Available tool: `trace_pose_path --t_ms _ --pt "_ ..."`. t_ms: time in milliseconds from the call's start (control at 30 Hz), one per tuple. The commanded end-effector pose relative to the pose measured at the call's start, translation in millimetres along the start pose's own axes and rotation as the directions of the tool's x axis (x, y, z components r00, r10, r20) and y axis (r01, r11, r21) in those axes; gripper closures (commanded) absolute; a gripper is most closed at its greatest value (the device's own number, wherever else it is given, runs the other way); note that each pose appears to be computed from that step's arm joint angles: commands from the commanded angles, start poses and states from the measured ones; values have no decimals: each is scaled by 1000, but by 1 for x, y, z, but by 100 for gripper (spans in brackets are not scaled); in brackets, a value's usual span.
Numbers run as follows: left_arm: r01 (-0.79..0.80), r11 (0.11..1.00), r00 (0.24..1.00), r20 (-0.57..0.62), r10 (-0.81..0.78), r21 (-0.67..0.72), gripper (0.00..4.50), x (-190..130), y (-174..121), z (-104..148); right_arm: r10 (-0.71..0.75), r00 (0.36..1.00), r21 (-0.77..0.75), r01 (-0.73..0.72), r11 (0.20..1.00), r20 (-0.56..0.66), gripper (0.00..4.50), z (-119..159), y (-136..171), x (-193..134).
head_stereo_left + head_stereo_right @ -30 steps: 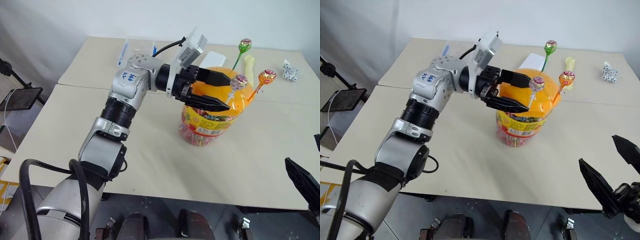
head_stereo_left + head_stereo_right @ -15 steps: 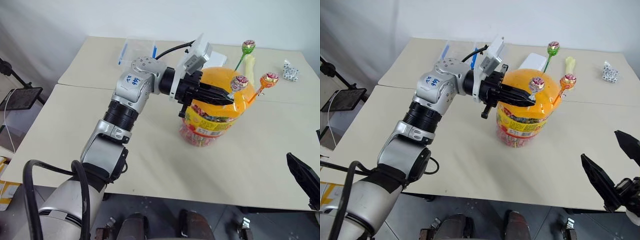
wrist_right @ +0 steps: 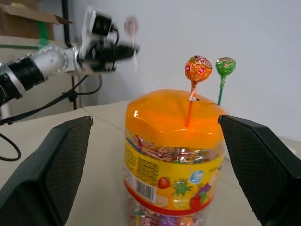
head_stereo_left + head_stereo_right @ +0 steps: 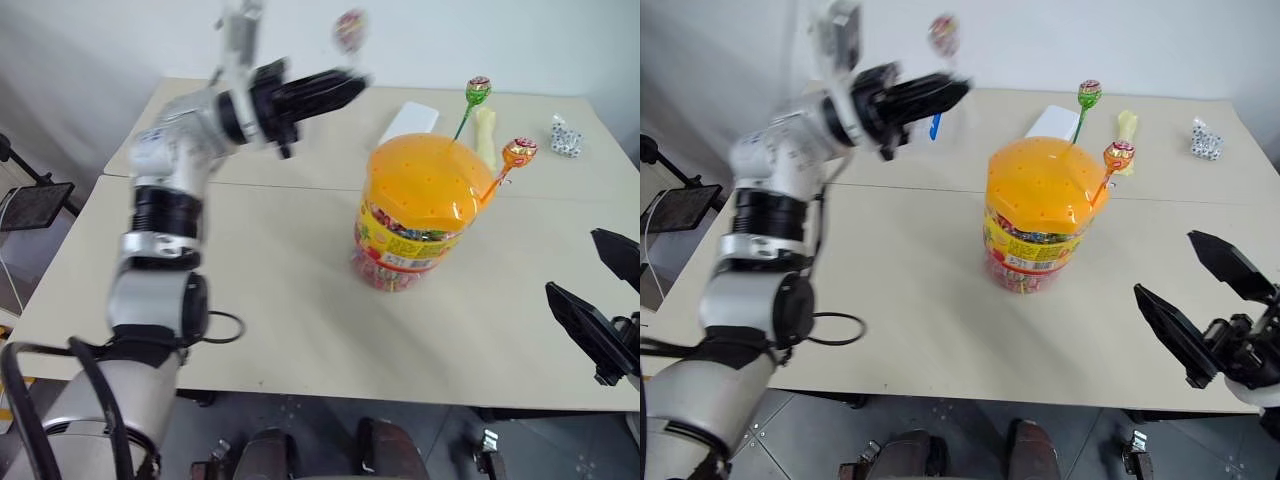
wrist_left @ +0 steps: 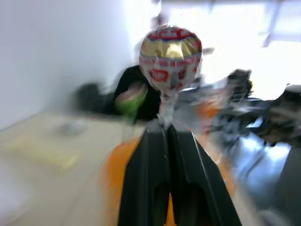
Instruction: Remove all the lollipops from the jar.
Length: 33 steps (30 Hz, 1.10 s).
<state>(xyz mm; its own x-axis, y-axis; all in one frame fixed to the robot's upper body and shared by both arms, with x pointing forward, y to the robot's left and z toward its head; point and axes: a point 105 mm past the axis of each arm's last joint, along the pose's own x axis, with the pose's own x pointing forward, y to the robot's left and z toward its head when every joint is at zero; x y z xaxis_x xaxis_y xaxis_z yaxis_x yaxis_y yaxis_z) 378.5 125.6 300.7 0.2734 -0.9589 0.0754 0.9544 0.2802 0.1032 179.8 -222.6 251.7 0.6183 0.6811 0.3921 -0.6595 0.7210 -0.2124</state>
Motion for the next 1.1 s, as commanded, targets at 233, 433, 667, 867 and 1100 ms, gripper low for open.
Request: trace_pose_path --t_ms 233,433,667,867,1100 --pt "-498 866 752 -512 414 -31 447 -119 -15 -92 224 972 -49 -228 972 -77 0 -16 10 11" --pt "-665 745 567 -686 455 -56 447 -171 -44 -133 431 887 8 -436 900 -167 0 -39 38 10" --pt "-740 670 491 -730 475 -62 355 -210 -51 -145 484 868 72 -479 875 -108 0 -40 52 13" --pt "-728 679 519 -718 463 -88 175 -213 -51 -145 444 889 40 -443 896 -112 0 -39 39 8" --pt "-524 840 757 -531 381 -143 27 -206 -59 -91 256 965 80 -250 965 -65 0 -38 17 7"
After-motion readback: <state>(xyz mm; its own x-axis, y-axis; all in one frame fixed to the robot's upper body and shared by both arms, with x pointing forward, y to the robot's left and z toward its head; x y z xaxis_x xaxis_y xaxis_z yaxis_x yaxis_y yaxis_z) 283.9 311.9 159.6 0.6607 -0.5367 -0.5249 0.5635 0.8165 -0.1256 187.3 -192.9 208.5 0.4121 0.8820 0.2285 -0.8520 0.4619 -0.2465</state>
